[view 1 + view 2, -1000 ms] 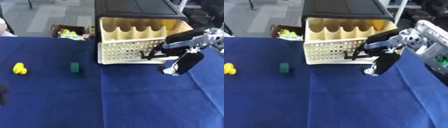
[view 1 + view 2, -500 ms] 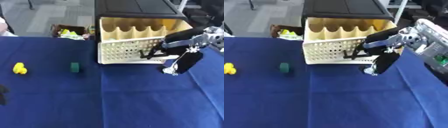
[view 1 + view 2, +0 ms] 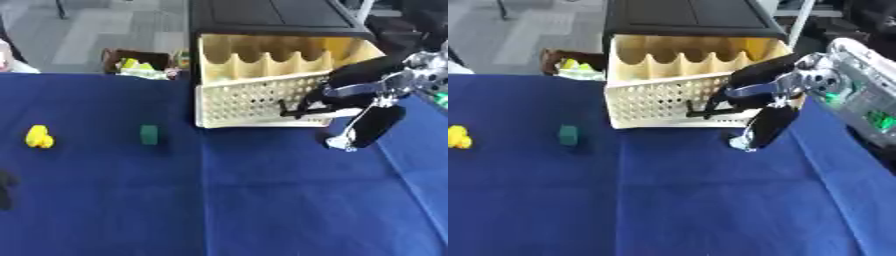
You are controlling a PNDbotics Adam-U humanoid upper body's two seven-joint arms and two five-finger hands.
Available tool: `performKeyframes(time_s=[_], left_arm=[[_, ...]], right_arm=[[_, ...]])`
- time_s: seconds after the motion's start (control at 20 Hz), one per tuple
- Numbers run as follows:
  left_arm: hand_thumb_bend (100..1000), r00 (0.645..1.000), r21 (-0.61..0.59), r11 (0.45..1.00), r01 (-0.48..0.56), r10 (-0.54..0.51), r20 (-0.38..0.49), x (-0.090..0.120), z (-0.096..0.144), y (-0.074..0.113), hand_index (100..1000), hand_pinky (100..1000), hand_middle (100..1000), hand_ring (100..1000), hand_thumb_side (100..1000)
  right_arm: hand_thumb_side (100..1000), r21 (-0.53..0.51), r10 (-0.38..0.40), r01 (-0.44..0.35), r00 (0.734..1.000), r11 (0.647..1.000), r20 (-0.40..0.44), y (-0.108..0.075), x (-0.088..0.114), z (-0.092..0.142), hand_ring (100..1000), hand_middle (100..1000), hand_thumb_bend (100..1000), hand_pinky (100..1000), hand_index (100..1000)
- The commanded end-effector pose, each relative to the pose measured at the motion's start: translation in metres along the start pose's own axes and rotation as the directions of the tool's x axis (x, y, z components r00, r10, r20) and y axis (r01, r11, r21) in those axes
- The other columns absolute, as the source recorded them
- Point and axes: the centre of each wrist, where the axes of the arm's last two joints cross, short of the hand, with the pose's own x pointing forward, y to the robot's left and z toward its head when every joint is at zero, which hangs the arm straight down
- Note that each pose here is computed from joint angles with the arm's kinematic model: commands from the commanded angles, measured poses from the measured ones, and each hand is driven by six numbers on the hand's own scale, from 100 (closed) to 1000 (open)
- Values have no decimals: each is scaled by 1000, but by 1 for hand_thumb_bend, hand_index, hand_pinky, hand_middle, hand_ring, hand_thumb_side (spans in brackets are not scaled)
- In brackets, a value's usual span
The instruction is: Pick up objects from table and place into drawer.
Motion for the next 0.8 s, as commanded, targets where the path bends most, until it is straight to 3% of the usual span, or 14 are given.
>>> performKeyframes(time_s=[0.05, 0.35, 0.8], left_arm=[[100, 999, -14, 1000, 28, -28, 20, 8, -4, 3, 790, 420, 531, 611, 856], [100, 999, -17, 999, 28, -28, 20, 8, -4, 3, 791, 420, 532, 612, 855], [100, 999, -20, 999, 28, -27, 16, 8, -3, 3, 791, 420, 533, 613, 854]], right_arm=[[481, -8, -104, 104, 994, 995, -24, -2, -8, 10, 100, 100, 100, 177, 880], [478, -8, -211, 211, 977, 978, -32, -1, -3, 15, 100, 100, 100, 179, 883], [465, -15, -139, 139, 990, 990, -19, -7, 6, 15, 100, 100, 100, 185, 883]])
